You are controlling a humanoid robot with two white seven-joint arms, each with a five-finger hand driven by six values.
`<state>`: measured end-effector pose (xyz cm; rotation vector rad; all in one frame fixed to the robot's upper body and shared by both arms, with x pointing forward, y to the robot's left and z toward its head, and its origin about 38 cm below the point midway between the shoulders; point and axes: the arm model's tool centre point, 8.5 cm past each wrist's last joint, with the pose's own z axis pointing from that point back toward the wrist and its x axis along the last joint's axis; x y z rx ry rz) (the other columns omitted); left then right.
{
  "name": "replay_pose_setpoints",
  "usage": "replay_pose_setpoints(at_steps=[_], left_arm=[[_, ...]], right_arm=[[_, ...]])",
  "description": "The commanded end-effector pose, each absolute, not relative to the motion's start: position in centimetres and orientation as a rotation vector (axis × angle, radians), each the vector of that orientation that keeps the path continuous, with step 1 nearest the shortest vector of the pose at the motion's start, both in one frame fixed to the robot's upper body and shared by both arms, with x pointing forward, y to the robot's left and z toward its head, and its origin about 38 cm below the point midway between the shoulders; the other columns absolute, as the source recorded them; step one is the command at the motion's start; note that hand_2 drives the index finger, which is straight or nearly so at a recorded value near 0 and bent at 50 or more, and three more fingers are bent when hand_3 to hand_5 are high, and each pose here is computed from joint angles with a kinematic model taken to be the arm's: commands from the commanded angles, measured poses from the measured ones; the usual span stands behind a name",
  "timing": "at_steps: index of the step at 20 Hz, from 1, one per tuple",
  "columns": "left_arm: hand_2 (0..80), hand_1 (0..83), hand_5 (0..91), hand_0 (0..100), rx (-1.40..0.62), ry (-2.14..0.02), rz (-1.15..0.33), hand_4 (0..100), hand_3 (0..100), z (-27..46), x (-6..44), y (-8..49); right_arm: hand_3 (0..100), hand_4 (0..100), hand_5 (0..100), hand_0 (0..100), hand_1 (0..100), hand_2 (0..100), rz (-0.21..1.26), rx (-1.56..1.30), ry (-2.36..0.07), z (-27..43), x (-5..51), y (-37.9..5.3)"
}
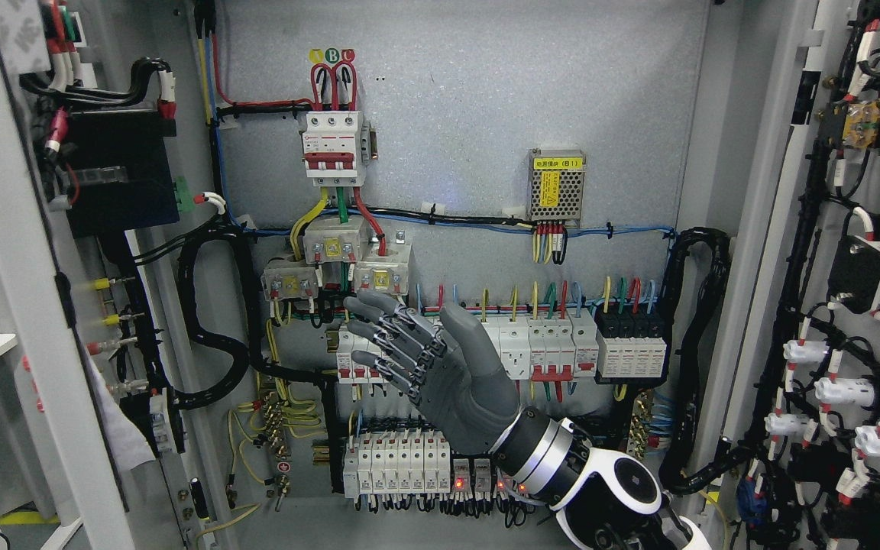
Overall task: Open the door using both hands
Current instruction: 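Pull the lamp door outward with the right hand, swinging it open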
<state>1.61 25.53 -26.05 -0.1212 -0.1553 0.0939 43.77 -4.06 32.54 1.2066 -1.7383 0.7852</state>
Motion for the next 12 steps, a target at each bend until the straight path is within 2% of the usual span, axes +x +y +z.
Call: replay_pose_setpoints(at_steps=[1, 12], left_arm=[[2.9, 0.0, 0.0, 29, -0.103, -0.19, 0.088, 3, 3, -25.9, 2.5, 27.1], [2.8, 0.0, 0.0, 29, -0.102, -0.196, 0.087, 3, 3, -25.9, 2.8, 27.2]], right_arm=[[0, 0, 0, 22, 0, 0, 0.946, 1.31, -1.652, 31.0, 40.4, -0.8], [0, 0, 0, 22, 0, 0, 1.102, 1.409, -1.521, 27.7, 35.8, 3.9]])
